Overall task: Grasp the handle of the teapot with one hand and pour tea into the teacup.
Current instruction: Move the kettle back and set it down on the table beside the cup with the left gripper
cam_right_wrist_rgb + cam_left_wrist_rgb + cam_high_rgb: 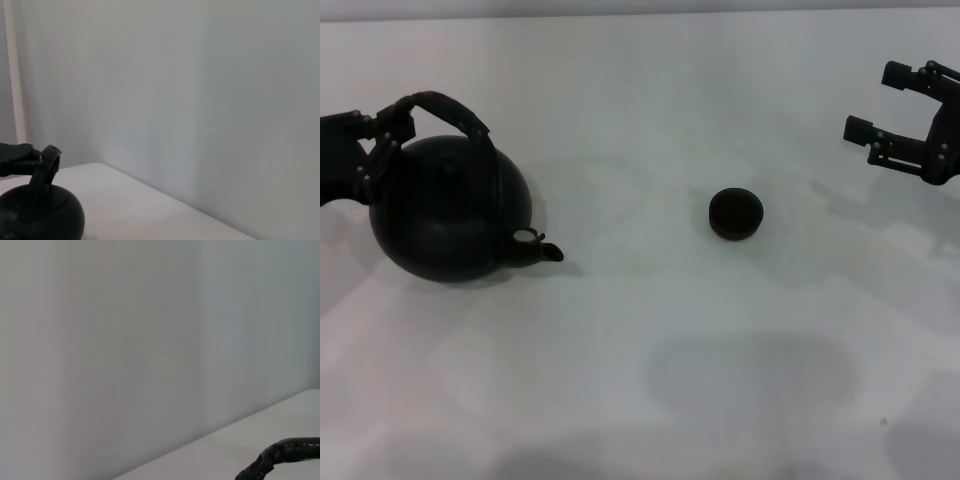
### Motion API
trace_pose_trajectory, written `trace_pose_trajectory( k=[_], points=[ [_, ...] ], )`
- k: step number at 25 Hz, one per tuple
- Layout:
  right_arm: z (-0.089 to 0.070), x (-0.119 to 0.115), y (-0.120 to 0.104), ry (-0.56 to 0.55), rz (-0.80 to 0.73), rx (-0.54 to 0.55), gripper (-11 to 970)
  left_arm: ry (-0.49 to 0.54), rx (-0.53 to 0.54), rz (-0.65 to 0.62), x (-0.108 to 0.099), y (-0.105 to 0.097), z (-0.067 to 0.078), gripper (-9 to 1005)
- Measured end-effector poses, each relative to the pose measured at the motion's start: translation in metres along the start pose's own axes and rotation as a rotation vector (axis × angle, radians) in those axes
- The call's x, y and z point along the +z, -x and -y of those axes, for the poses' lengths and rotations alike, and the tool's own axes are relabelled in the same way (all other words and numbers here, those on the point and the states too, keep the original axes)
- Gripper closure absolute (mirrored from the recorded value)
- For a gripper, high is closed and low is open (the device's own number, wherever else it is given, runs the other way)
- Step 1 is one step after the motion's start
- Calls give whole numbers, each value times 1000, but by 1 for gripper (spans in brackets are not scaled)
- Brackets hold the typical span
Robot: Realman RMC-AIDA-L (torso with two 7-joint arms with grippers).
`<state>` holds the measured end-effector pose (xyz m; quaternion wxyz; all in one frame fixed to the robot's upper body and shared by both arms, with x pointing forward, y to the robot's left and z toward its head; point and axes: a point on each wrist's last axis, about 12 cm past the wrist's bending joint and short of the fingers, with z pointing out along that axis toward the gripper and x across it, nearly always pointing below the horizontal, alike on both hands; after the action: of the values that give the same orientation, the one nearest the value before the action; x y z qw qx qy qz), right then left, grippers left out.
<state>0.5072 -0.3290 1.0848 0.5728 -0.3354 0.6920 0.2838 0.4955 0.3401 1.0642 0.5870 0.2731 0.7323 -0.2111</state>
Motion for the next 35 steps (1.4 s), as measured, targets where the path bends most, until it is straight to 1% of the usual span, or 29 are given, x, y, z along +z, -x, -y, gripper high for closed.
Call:
trace_pose_trajectory(
  k=[16,25,35],
  points=[
    [-1,-2,0,8,4,1,103,45,5,16,-5,-15,4,878],
    [-1,0,1,12,6,-1,104,69,5,-14,-5,-25,5,887],
    [2,5,5,14,9,-9,104,68,7,-22,-4,-25,3,892]
  ],
)
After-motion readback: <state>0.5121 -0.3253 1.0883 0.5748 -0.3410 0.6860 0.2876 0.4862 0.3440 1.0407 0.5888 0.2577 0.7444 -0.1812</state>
